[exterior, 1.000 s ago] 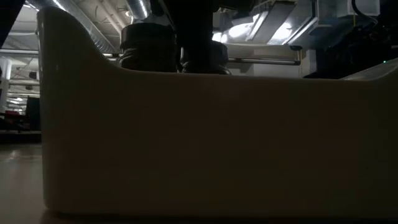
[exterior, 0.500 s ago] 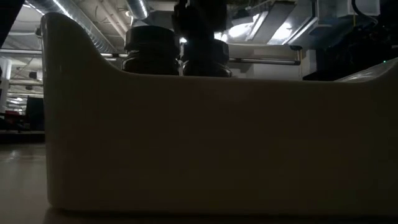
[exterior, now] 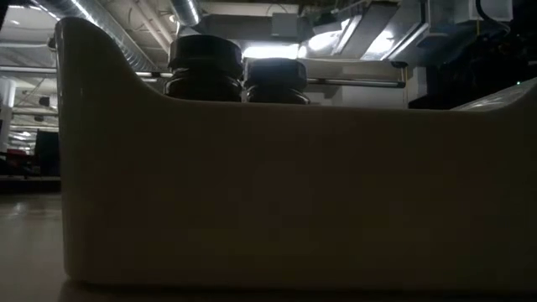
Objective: Sort spices by type
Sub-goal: Put the orange seasoning bag into the middle white bin
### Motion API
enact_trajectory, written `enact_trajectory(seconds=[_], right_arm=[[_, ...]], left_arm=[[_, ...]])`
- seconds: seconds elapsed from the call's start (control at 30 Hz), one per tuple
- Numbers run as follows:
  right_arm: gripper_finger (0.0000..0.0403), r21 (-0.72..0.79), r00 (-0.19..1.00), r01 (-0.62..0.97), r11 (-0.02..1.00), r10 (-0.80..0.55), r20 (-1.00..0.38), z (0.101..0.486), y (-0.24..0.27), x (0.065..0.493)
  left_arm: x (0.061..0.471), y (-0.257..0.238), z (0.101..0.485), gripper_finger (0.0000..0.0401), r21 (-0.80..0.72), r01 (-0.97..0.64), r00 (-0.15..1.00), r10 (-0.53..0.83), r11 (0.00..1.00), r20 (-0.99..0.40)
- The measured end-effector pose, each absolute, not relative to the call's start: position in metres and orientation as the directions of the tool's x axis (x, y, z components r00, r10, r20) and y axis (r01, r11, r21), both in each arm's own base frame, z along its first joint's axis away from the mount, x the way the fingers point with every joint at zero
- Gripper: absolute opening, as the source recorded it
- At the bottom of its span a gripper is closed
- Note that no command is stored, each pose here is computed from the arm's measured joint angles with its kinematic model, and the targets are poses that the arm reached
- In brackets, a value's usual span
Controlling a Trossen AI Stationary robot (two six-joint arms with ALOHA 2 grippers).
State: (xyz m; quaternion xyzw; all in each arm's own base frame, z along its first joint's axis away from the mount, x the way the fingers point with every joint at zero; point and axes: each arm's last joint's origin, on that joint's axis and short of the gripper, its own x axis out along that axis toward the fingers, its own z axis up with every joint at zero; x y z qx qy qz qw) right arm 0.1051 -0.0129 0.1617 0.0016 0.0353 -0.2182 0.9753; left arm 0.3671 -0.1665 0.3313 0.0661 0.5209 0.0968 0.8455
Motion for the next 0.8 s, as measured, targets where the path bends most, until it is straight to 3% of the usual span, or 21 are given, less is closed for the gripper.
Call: enact_trajectory(seconds=[0.27,0.53,0.8], right_arm=[[0.0037,0.013,0.888,0.46,0.888,-0.46,-0.002,0.169,-0.014,0.105],[0.0037,-0.056,0.856,0.516,0.855,-0.516,0.018,0.183,-0.015,0.103],[0.0037,-0.161,0.788,0.604,0.78,-0.615,-0.025,0.218,-0.018,0.1]], left_arm=[[0.313,-0.155,0.331,0.0244,0.256,-0.197,0.491,0.321,0.946,-0.81],[0.265,-0.097,0.293,0.0227,0.085,-0.285,0.629,0.253,0.955,-0.735],[0.252,-0.058,0.247,0.0223,-0.053,-0.305,0.83,0.238,0.951,-0.505]])
